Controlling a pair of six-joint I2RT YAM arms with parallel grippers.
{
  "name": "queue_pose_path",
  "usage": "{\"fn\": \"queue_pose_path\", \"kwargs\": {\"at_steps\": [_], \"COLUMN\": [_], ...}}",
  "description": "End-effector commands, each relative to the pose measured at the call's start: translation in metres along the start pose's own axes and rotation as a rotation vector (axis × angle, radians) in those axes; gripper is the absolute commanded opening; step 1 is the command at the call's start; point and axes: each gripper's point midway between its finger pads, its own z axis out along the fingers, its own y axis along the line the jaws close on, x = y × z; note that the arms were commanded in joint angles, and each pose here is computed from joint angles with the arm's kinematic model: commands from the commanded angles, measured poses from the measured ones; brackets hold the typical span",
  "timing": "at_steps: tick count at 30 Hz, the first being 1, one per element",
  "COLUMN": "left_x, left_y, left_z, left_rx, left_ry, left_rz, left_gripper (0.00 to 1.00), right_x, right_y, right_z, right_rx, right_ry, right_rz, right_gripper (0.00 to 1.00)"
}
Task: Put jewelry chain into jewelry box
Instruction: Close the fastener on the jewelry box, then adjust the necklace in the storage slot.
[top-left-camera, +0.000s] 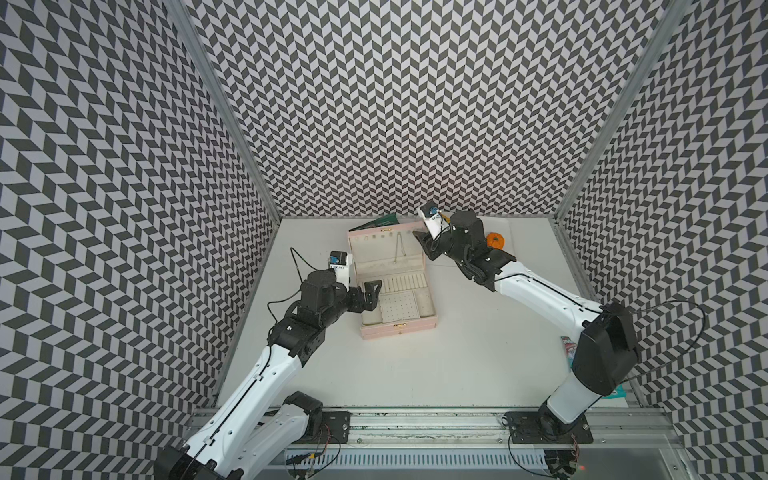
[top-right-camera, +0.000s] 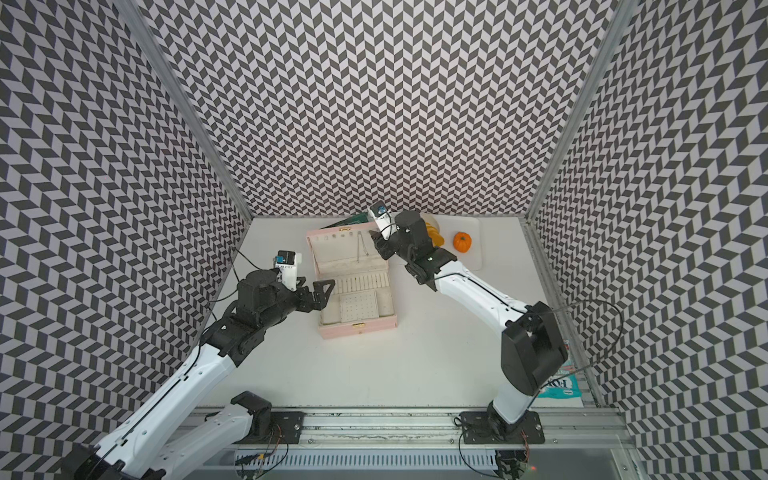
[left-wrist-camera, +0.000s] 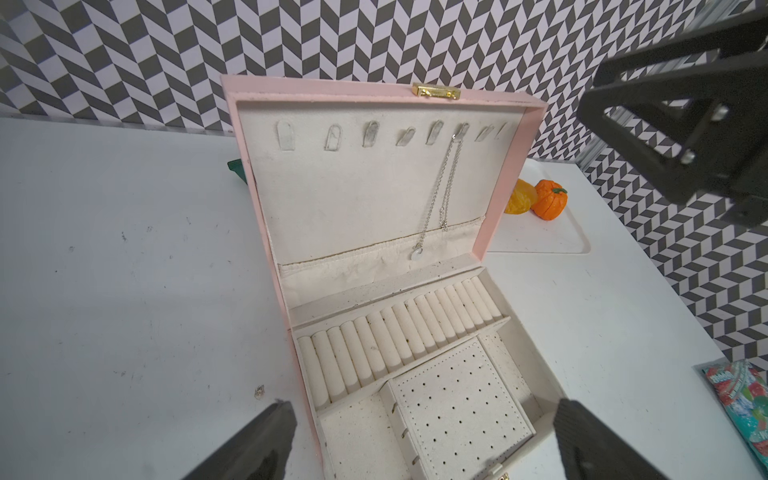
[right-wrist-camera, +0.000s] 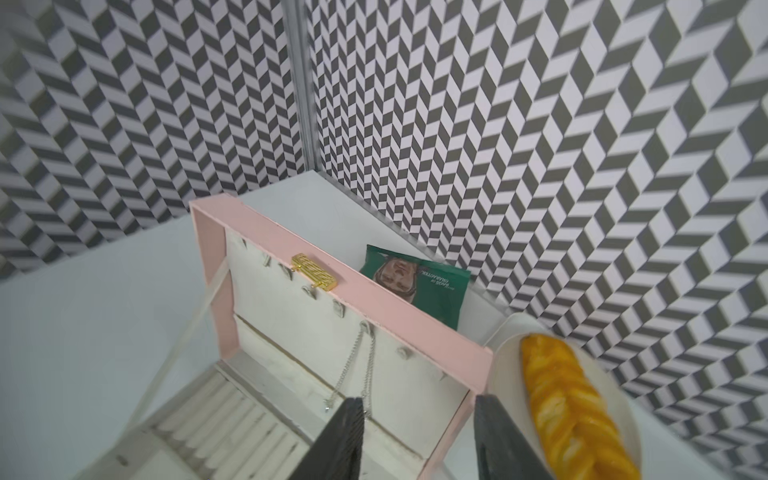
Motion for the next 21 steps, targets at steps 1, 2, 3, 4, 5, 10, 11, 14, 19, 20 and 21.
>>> {"fn": "queue_pose_path", "kwargs": {"at_steps": [1, 2, 3, 4, 5, 10, 11, 14, 19, 20, 21], "left_x": [-0.003, -0.002, -0.002, -0.001, -0.001, 0.001, 0.001, 0.002, 0.0, 0.0, -0.001], "left_y": [0.004, 0.005, 0.006, 0.007, 0.008, 0.028, 0.03, 0.03, 0.024, 0.023, 0.021], "left_z": [-0.005, -0.006, -0.007, -0.007, -0.008, -0.014, -0.015, -0.018, -0.018, -0.018, -0.018], "left_rx": [-0.022, -0.025, -0.029, -0.034, -0.045, -0.158, -0.17, -0.174, -0.155, -0.148, -0.142], "left_ry": [-0.024, -0.025, -0.024, -0.024, -0.026, -0.043, -0.044, -0.045, -0.045, -0.043, -0.042], "left_rz": [-0.019, -0.019, -0.022, -0.025, -0.03, -0.07, -0.068, -0.063, -0.056, -0.054, -0.054], "left_gripper": [1.0, 1.0, 1.0, 1.0, 1.0, 1.0, 1.0, 1.0, 1.0, 1.0, 1.0], "right_x": [0.019, 0.028, 0.038, 0.045, 0.051, 0.07, 0.073, 0.079, 0.087, 0.088, 0.088], "right_y": [0.014, 0.02, 0.024, 0.03, 0.036, 0.042, 0.042, 0.038, 0.034, 0.034, 0.033], "right_z": [0.003, 0.005, 0.007, 0.009, 0.011, 0.018, 0.02, 0.025, 0.035, 0.037, 0.039], "right_rx": [-0.049, -0.072, -0.09, -0.12, -0.153, -0.191, -0.186, -0.167, -0.157, -0.157, -0.156], "right_ry": [0.052, 0.077, 0.098, 0.11, 0.113, 0.094, 0.091, 0.076, 0.064, 0.058, 0.054], "right_rz": [0.469, 0.55, 0.639, 0.71, 0.775, 0.991, 1.022, 1.12, 1.223, 1.239, 1.25], "right_gripper": [0.46, 0.45, 0.44, 0.44, 0.44, 0.38, 0.37, 0.36, 0.34, 0.33, 0.32]}}
